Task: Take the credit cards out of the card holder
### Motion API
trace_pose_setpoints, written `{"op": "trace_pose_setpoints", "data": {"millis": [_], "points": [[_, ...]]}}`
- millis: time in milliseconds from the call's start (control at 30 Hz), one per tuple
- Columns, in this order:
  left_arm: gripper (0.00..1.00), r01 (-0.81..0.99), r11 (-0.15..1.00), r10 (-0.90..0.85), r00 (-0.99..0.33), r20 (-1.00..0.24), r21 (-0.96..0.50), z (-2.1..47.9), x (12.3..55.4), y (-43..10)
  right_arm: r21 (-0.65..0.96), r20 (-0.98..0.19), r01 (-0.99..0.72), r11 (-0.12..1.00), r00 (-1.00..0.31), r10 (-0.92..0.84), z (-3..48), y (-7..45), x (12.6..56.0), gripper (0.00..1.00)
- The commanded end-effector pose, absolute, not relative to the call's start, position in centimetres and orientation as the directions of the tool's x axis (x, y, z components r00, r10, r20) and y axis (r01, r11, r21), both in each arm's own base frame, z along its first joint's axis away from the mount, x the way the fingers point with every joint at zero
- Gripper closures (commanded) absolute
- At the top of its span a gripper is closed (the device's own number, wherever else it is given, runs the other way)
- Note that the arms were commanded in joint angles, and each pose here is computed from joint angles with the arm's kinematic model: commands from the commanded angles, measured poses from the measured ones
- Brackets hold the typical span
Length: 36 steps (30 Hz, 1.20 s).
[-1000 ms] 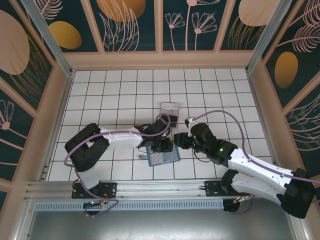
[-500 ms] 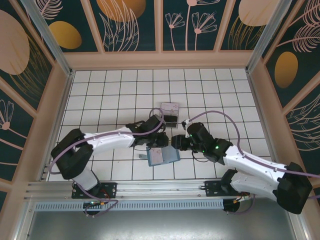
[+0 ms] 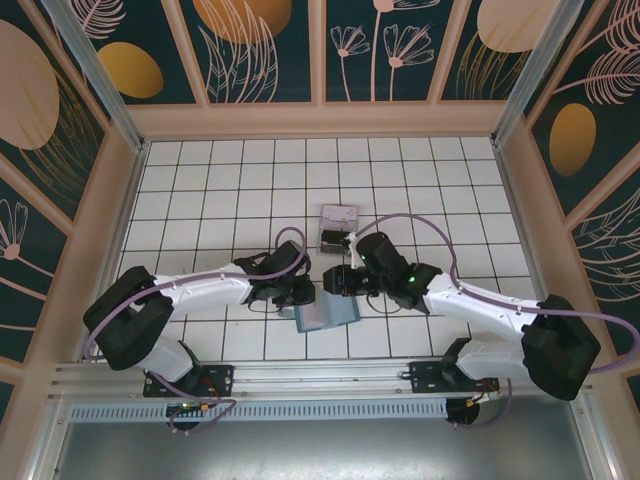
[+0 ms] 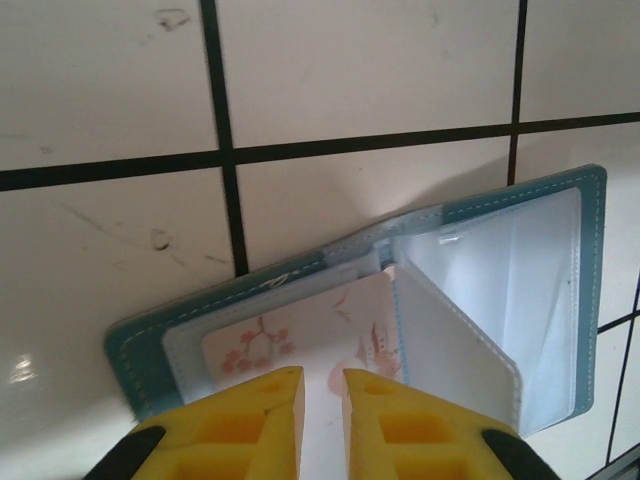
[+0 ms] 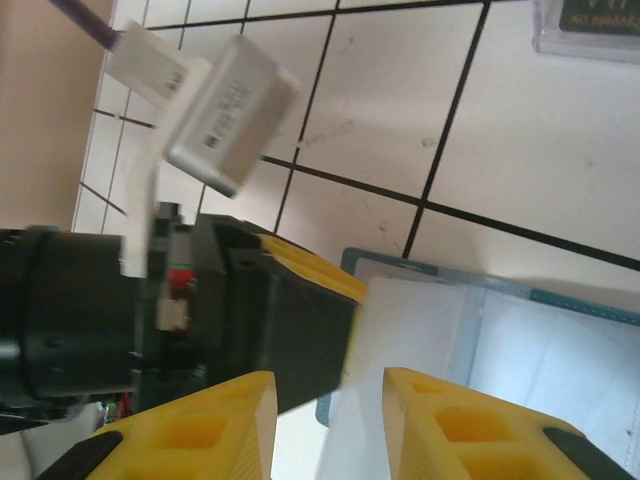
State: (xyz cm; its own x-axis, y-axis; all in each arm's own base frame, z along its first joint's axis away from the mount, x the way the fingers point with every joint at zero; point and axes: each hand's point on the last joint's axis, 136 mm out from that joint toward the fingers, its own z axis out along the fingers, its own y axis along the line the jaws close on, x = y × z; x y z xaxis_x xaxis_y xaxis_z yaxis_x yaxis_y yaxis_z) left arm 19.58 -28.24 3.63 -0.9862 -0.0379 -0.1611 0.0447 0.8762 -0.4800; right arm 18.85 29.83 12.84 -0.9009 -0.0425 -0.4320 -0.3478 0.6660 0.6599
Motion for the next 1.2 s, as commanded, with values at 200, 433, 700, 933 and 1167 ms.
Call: {"op": "trace_pose_setpoints", "data": {"millis": [200,433,700,933,1167], "points": [[0.81,0.119,0.835,0.046,-0.988,-0.147,-0.538,3.6,19.9,-32.8,0.663,-0.452,-0.331,0.672,-0.892,0.007,14.6,29.1,19.4,0.67],[0.8,0.136,0.826,0.066,-0.987,-0.145,-0.546,3.5,20.3,-33.9,0.627,-0.382,-0.197,0.754,-0.921,0.077,12.4,26.1,19.5,0.71],[0.8,0.116,0.848,0.059,-0.99,-0.127,-0.517,2.2,20.0,-33.2,0.675,-0.278,-0.142,0.724,-0.958,0.071,10.3,25.9,18.0,0.77],[0.82,0.113,0.851,0.042,-0.988,-0.149,-0.512,2.9,20.2,-32.8,0.704,-0.181,-0.111,0.702,-0.983,0.026,8.0,26.7,16.6,0.86],[0.82,0.114,0.855,0.028,-0.984,-0.175,-0.505,3.9,20.5,-32.4,0.661,-0.11,-0.068,0.747,-0.994,0.007,5.4,26.5,16.2,0.89]]}}
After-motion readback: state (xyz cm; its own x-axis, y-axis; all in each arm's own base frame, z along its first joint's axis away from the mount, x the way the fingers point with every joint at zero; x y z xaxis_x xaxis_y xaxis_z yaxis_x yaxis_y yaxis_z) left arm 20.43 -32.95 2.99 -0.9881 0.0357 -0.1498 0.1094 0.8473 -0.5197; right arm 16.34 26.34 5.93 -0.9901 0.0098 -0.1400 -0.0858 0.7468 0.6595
